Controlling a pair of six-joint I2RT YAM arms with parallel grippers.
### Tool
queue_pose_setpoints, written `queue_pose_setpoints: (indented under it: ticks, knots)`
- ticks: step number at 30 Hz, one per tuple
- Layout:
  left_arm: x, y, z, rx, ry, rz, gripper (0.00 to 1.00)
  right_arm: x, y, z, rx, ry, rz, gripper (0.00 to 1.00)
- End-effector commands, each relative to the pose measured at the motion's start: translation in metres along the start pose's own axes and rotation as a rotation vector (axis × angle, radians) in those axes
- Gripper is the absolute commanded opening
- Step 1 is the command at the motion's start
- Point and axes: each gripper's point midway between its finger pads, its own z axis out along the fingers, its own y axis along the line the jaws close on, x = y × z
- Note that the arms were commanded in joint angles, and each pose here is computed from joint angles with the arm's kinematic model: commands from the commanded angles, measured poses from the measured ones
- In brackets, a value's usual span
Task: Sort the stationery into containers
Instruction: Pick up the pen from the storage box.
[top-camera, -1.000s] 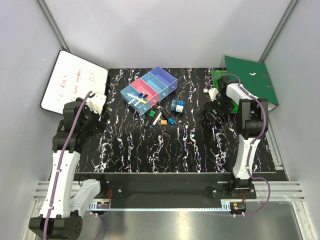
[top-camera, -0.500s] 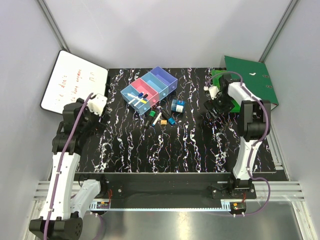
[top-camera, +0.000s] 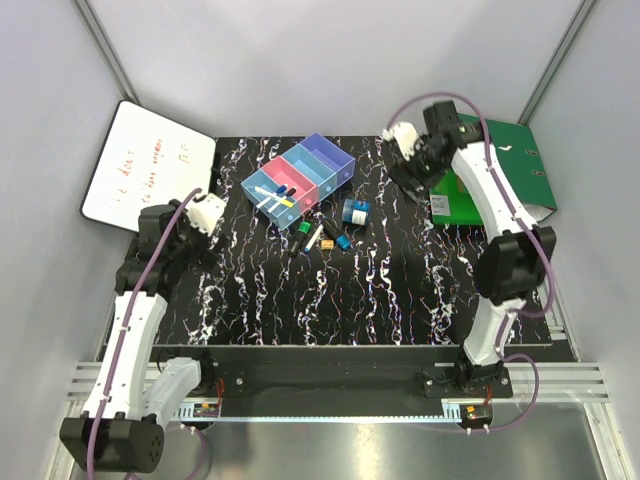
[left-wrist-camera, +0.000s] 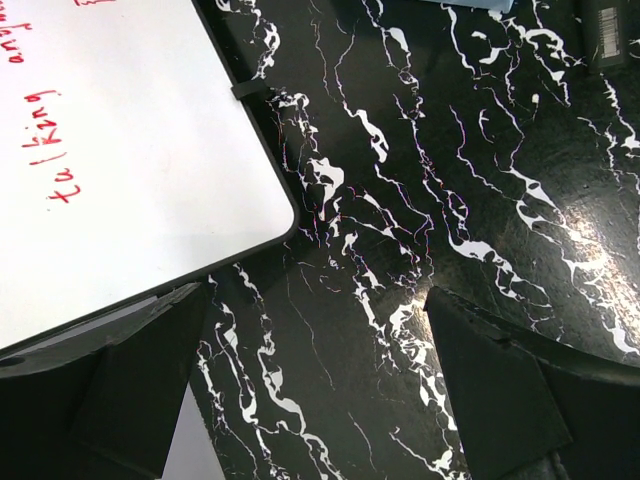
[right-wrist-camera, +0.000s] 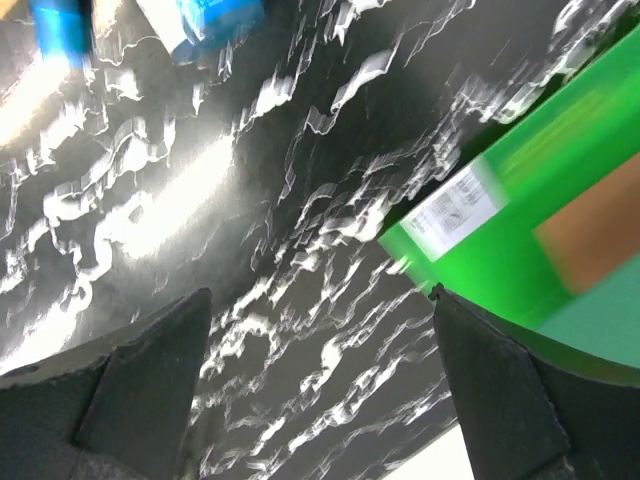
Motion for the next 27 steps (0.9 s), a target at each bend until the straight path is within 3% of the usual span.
queue_pose_setpoints:
  ticks: [1, 6, 11, 15, 20, 24, 27]
  knots:
    - [-0.017, 0.021, 0.006, -0.099, -0.06, 0.002, 0.99, -0.057, 0.005, -0.006, -0.024, -0.032, -0.085, 0.95]
    - [-0.018, 0.037, 0.006, -0.198, -0.066, -0.063, 0.99, -0.129, 0.018, 0.022, 0.03, -0.082, -0.217, 0.91]
    - [-0.018, 0.05, 0.001, -0.282, -0.071, -0.1, 0.99, -0.168, 0.046, 0.058, 0.085, -0.126, -0.36, 0.89]
    - [-0.015, 0.054, -0.005, -0.321, -0.078, -0.117, 0.99, -0.212, 0.073, 0.072, 0.101, -0.283, -0.328, 0.82]
    - [-0.012, 0.042, -0.002, -0.278, -0.099, -0.107, 0.99, -0.254, 0.093, 0.071, 0.083, -0.429, -0.214, 0.84]
    - [-0.007, 0.035, 0.005, -0.248, -0.094, -0.081, 0.99, -0.271, 0.119, 0.069, 0.041, -0.491, -0.208, 0.9]
    - [-0.005, 0.035, 0.011, -0.25, -0.088, -0.083, 0.99, -0.279, 0.141, 0.073, -0.003, -0.518, -0.204, 0.9]
